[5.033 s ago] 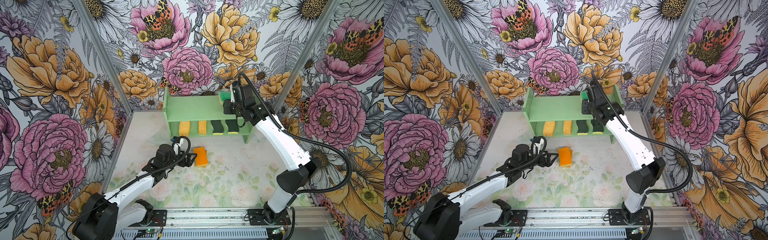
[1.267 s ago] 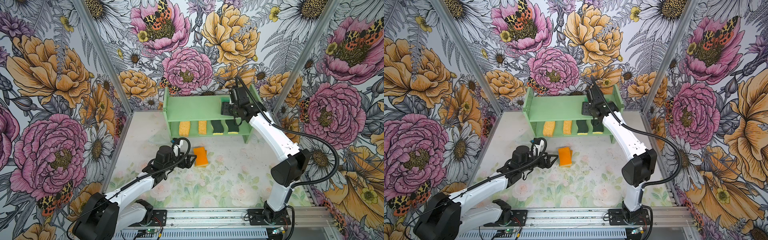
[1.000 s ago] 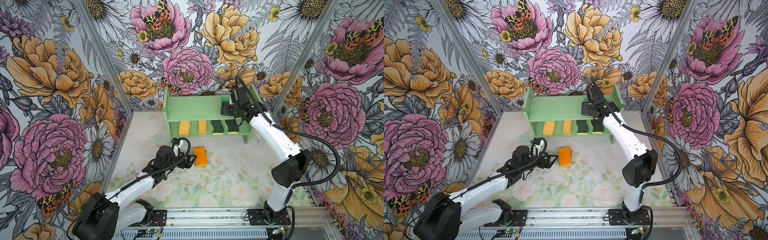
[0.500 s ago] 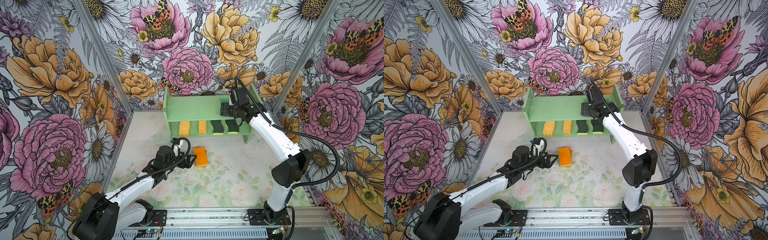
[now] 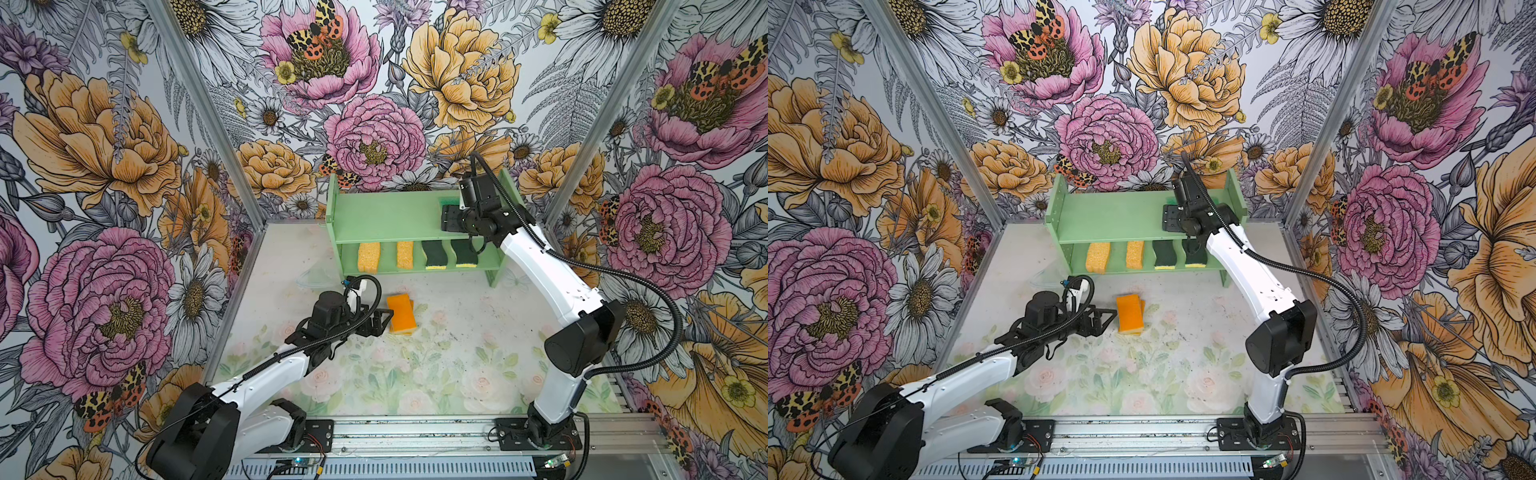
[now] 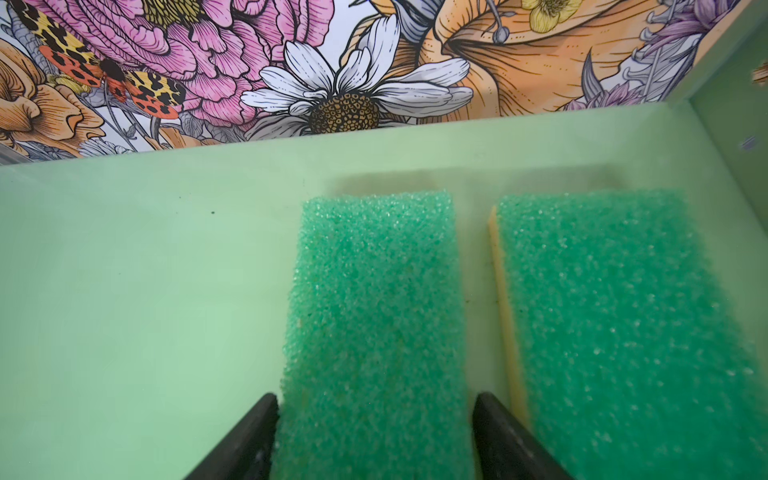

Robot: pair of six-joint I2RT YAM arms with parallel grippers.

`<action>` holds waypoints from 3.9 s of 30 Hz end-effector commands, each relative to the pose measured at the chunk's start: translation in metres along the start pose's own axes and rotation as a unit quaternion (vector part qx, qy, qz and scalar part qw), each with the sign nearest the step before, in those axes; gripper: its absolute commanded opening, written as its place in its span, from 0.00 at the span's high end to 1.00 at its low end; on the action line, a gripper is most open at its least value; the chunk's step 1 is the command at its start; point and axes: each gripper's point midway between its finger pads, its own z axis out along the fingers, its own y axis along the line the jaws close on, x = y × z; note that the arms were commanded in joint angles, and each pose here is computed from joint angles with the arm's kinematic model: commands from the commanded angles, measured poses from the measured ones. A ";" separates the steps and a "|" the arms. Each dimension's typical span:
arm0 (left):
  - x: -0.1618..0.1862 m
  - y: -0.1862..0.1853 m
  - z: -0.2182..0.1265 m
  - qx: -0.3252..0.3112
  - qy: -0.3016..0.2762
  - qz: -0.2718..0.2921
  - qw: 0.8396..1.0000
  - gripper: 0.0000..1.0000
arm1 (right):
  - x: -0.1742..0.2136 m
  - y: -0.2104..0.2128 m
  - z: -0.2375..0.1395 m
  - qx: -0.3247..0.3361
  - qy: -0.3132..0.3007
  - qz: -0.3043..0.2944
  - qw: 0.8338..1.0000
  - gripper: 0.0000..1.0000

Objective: Place and organize the cleaning sponges onto the shelf
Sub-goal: 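Withdraw the right gripper from the shelf toward the orange sponge stack, then lower the right gripper onto the top orange sponge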

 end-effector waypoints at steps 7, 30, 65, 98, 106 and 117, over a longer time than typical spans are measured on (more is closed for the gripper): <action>-0.002 0.002 -0.001 0.001 -0.010 0.004 1.000 0.01 | -0.028 -0.002 -0.036 -0.009 -0.054 0.000 0.998 0.23; -0.005 0.004 -0.005 -0.009 -0.020 -0.002 1.000 0.01 | 0.018 0.007 -0.115 -0.054 -0.065 -0.027 0.996 0.22; 0.005 0.027 -0.016 -0.039 -0.013 -0.048 0.998 0.01 | 0.255 0.102 -0.022 -0.098 0.102 -0.018 0.990 0.21; 0.011 0.040 -0.027 -0.047 -0.022 -0.055 0.997 0.01 | 0.281 0.140 0.020 -0.069 0.131 -0.051 0.988 0.03; 0.012 0.042 -0.028 -0.048 -0.024 -0.057 0.997 0.01 | 0.286 0.143 0.029 -0.064 0.136 -0.054 0.987 0.05; 0.013 0.045 -0.027 -0.048 -0.025 -0.058 0.997 0.01 | 0.291 0.142 0.035 -0.056 0.140 -0.059 0.987 0.06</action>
